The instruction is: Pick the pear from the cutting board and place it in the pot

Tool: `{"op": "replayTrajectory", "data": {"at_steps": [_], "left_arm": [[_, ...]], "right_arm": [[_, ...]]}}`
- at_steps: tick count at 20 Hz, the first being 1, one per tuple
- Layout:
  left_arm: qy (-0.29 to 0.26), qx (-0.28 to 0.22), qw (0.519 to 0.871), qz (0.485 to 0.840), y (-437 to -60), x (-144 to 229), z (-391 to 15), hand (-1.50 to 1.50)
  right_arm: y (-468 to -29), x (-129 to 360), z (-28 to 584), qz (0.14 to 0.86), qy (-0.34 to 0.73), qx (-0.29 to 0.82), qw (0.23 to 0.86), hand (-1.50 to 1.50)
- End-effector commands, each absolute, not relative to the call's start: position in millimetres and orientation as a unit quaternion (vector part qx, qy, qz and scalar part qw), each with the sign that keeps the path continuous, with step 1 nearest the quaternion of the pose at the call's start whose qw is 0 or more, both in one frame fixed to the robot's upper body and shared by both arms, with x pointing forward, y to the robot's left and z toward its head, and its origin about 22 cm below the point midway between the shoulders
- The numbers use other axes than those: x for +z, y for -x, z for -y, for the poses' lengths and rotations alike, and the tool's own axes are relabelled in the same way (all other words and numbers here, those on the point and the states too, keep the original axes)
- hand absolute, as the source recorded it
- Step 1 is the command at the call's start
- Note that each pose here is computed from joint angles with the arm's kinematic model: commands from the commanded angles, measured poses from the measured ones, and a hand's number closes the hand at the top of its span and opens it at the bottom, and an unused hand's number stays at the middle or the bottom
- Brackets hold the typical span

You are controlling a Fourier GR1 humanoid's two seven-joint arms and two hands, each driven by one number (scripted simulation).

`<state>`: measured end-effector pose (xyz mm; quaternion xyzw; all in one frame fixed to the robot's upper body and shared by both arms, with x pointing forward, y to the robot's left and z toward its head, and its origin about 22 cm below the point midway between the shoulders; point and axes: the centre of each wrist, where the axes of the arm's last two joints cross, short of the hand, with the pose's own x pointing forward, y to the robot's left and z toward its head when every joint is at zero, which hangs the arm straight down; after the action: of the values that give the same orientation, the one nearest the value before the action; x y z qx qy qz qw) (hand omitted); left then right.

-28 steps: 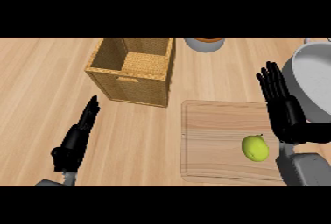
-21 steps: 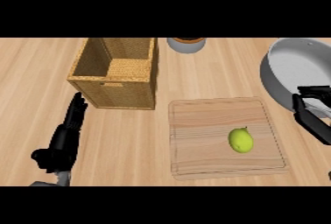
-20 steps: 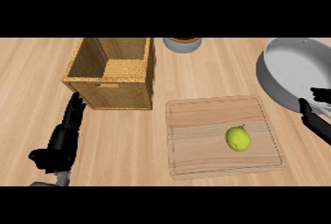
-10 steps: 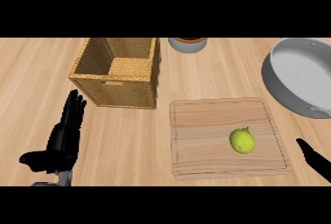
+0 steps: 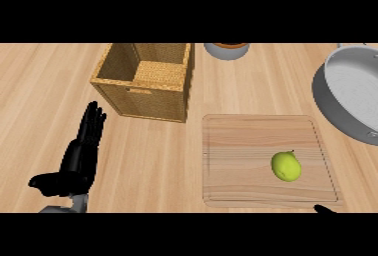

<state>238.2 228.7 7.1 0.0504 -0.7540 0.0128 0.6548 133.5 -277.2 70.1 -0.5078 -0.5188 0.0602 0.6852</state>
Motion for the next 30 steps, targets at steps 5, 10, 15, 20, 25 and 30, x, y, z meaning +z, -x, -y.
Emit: {"op": "replayTrajectory", "data": {"at_steps": [5,10,15,20,25,30], "left_arm": [[-0.031,0.003,0.651,0.759,-245,12,-222,0.0],[-0.046,0.005,0.653,0.756,-247,9,-217,0.0],[-0.04,0.01,0.657,0.752,-245,10,-228,0.0],[-0.047,0.018,0.654,0.755,-254,21,-225,0.0],[-0.043,0.017,0.658,0.752,-244,12,-218,0.0],[-0.045,0.021,0.656,0.753,-233,11,-216,0.0]], "right_arm": [[-158,98,234,0.351,0.485,0.123,0.792,-1.5],[-201,112,202,0.332,0.465,0.137,0.809,-1.5],[-223,90,185,0.284,0.456,0.145,0.831,-1.5],[-227,74,192,0.246,0.439,0.155,0.85,-1.5],[-228,64,177,0.257,0.429,0.159,0.851,-1.5],[-240,66,203,0.244,0.432,0.165,0.852,-1.5]]}}
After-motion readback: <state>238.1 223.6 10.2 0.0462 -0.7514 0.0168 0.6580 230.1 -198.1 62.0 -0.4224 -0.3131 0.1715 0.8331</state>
